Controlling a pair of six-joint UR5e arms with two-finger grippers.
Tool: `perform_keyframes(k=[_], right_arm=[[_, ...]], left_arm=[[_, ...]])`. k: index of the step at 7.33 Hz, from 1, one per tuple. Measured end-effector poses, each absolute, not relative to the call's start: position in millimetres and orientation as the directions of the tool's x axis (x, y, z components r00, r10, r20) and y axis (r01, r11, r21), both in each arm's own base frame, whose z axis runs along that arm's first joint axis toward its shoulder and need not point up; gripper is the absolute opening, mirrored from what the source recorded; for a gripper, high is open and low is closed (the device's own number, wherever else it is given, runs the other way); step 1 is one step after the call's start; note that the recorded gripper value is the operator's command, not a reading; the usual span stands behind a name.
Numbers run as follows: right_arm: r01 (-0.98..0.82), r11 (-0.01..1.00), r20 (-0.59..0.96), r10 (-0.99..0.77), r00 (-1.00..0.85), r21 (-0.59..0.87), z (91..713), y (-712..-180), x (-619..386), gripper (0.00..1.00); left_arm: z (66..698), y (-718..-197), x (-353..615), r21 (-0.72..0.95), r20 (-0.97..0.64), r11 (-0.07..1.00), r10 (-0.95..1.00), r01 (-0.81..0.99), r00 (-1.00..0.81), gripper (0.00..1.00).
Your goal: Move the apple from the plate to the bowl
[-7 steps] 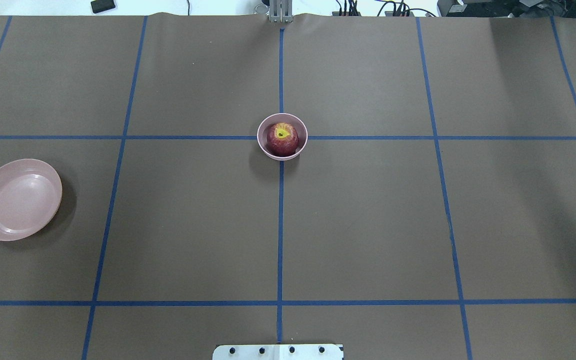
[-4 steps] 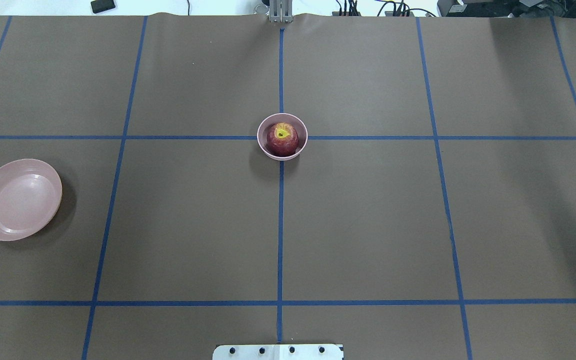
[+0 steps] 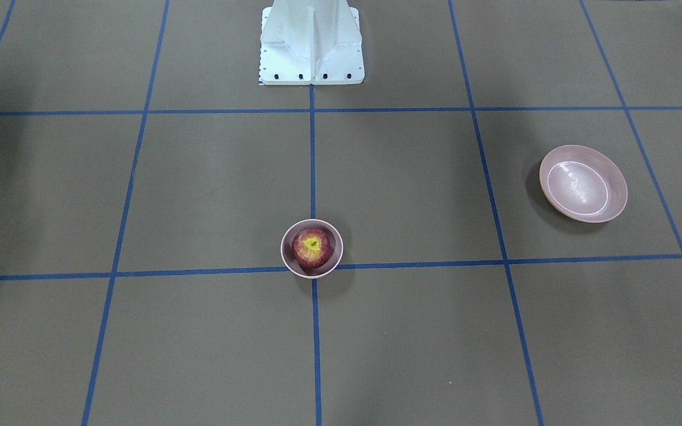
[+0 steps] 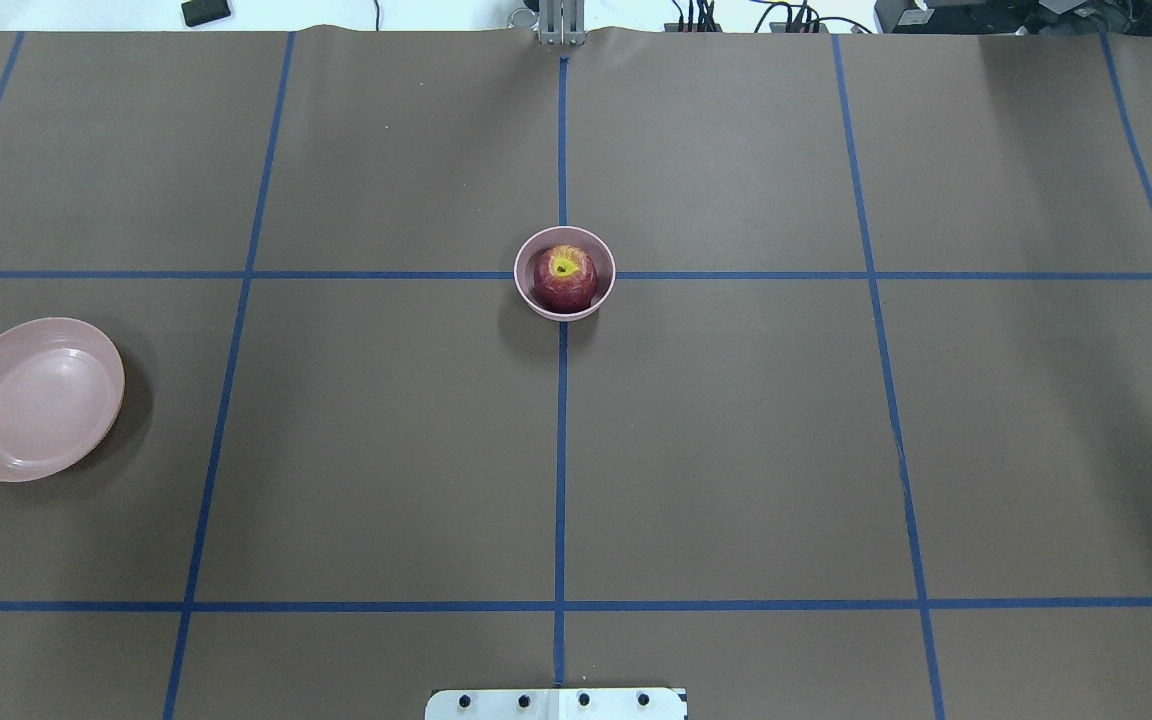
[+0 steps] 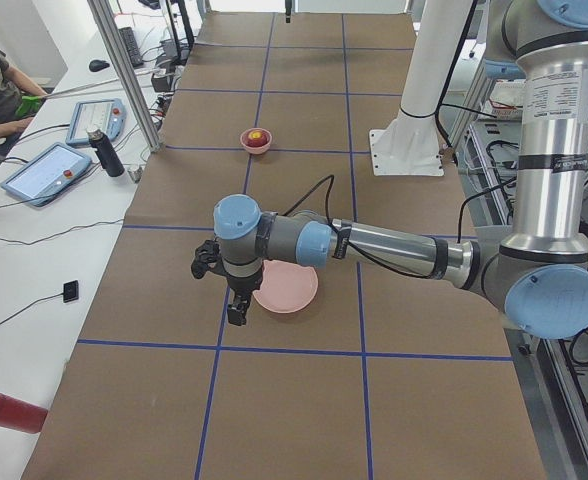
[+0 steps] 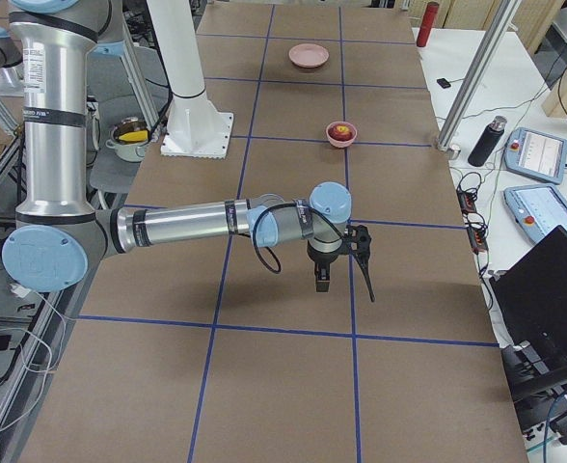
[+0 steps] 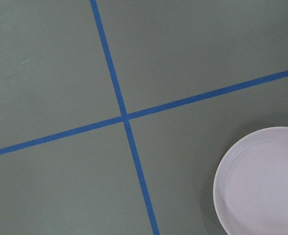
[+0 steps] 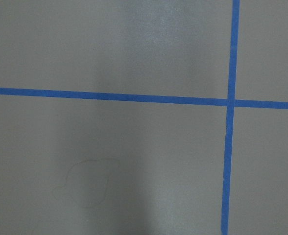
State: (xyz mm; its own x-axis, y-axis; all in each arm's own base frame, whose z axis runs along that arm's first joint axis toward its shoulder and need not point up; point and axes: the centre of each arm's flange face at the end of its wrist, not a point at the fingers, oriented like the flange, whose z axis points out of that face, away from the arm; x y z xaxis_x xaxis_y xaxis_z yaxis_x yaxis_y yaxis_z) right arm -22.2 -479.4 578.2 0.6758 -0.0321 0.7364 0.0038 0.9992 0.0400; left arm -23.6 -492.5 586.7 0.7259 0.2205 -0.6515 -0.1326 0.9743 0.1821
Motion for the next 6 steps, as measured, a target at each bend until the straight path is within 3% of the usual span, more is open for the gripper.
perform_keyframes(k=[6], right_arm=[[-0.017, 0.999, 0.684, -0.017, 0.729, 0.043, 595, -453, -7, 1.00]], left_arm=[[566, -462, -26, 0.203, -0.674, 0.974, 0.212, -0.099, 0.708, 0.98]])
